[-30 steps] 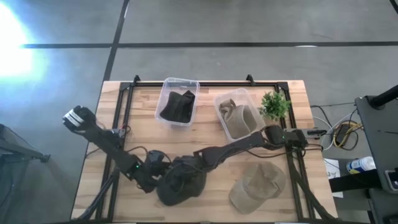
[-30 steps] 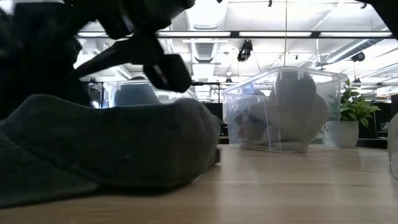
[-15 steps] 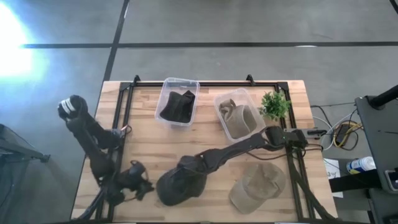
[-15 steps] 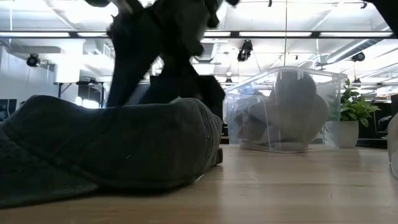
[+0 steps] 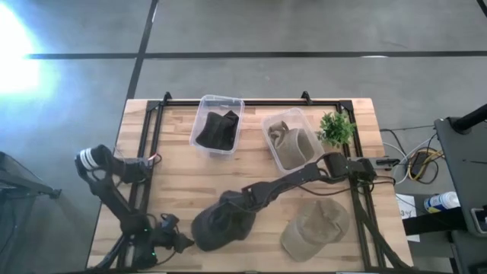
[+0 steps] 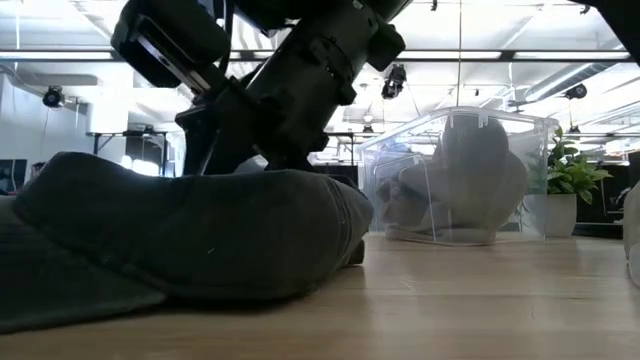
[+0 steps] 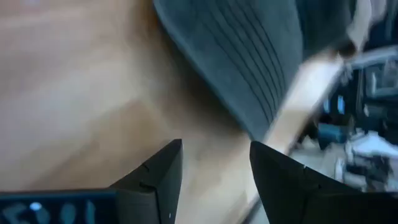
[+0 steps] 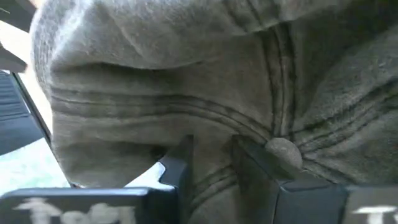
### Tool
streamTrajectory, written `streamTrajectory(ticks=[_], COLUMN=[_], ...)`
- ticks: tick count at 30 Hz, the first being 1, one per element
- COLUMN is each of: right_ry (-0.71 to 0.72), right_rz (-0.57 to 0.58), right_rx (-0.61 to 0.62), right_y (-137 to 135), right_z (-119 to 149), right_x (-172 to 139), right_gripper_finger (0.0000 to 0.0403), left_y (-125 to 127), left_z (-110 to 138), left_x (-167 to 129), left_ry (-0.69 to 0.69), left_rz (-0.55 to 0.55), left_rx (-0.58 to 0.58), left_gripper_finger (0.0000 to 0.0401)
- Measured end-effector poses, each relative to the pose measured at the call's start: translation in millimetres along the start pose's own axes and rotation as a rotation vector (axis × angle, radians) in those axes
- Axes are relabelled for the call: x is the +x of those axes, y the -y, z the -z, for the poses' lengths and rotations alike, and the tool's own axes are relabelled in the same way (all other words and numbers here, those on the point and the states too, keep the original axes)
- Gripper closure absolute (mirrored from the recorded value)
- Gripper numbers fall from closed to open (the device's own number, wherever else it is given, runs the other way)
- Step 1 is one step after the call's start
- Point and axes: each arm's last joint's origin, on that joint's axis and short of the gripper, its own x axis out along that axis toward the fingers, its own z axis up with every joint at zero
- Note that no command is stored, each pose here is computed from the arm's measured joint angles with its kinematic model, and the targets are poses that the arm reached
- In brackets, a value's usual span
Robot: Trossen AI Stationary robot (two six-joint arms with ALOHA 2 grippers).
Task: Pick & Place hat
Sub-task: Put the black cap into the left transparent bin
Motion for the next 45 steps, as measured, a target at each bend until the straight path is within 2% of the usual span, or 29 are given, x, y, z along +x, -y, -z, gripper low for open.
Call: streamTrajectory(ticks=[4,7,12,18,26,29,32,35,36,39,42,44,45], right_ry=[-0.02,-0.028,-0.039,-0.032,0.008,0.009,0.002,0.024,0.043,0.157,0.331,0.44,0.491], right_rz=[-0.007,-0.013,-0.017,-0.037,-0.177,-0.173,-0.142,-0.069,-0.041,0.063,0.177,0.263,0.294], right_rx=[-0.016,-0.019,-0.019,-0.02,-0.006,-0.004,-0.021,-0.071,-0.098,-0.194,-0.241,-0.234,-0.228], right_y=[0,-1,-1,-3,-15,-14,-14,-17,-20,-31,-38,-35,-33], right_z=[1,1,1,-1,-8,-9,-9,-6,-5,6,22,31,35], right_x=[0,0,0,-1,-3,-3,-9,-33,-46,-97,-151,-180,-192], right_gripper_finger=[0.0296,0.0296,0.0296,0.0296,0.0296,0.0296,0.0296,0.0296,0.0296,0.0296,0.0296,0.0296,0.0296], left_y=[3,6,10,10,11,15,20,29,32,46,75,98,111], left_z=[-4,-6,-13,-17,-33,-36,-38,-42,-45,-61,-79,-94,-101], left_x=[13,14,12,14,23,24,19,7,1,-23,-53,-74,-83], left_ry=[0.07,0.136,0.276,0.3,0.39,0.402,0.397,0.401,0.419,0.488,0.593,0.676,0.724], left_rz=[0.009,0.071,0.175,0.169,0.172,0.167,0.169,0.181,0.189,0.214,0.276,0.281,0.259], left_rx=[-0.012,-0.036,0.001,0.013,0.033,0.059,0.08,0.093,0.102,0.151,0.2,0.296,0.384], left_gripper_finger=[0.022,0.022,0.022,0.022,0.0221,0.024,0.0296,0.0374,0.0385,0.0391,0.0394,0.0395,0.0395])
